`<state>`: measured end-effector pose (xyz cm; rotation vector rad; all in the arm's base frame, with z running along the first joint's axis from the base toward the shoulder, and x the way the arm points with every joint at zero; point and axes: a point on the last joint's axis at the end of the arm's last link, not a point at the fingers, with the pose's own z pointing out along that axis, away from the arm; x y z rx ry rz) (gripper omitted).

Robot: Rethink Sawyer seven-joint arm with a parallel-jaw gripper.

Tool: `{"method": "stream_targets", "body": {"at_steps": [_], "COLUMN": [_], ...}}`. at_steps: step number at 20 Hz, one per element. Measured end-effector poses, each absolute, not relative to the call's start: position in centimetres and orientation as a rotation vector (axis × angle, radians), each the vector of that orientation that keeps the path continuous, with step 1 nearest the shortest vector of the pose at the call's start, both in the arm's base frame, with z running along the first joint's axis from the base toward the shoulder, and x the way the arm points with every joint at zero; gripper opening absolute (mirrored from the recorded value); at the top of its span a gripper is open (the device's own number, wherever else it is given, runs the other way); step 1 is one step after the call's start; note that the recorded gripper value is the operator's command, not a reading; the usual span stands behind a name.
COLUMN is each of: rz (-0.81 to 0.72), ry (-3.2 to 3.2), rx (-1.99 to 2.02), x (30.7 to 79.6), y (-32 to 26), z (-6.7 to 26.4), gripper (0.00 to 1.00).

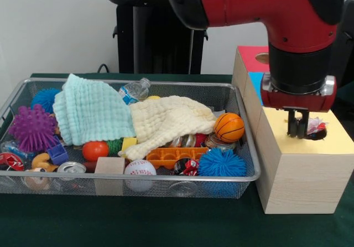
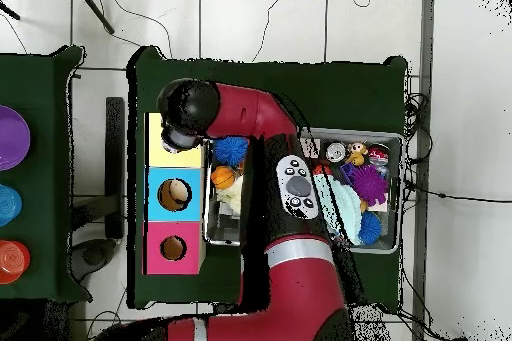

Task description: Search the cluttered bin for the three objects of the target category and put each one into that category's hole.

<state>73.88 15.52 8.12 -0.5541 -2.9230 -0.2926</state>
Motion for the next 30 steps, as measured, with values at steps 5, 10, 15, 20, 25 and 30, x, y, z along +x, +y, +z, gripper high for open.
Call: {"method": "stream_targets", "body": {"at_steps": [5,10,15,20,25,30], "rz": [-0.299,-0.317,-0.332,-0.330,-0.332,-0.335], "ry": [-2.929,-2.935,-2.941,-2.938,-2.939,-2.943], "rx": [-0.496,-0.471,-0.462,-0.465,-0.491,-0.512], "x": [73.0,72.7,72.8,72.8,72.8,72.8], "y": [18.4,19.8,20.3,20.1,19.2,18.7], "z": [9.1,10.2,10.8,10.4,8.6,7.1], "gripper": [0.00,0.00,0.00,0.00,0.00,0.00]}}
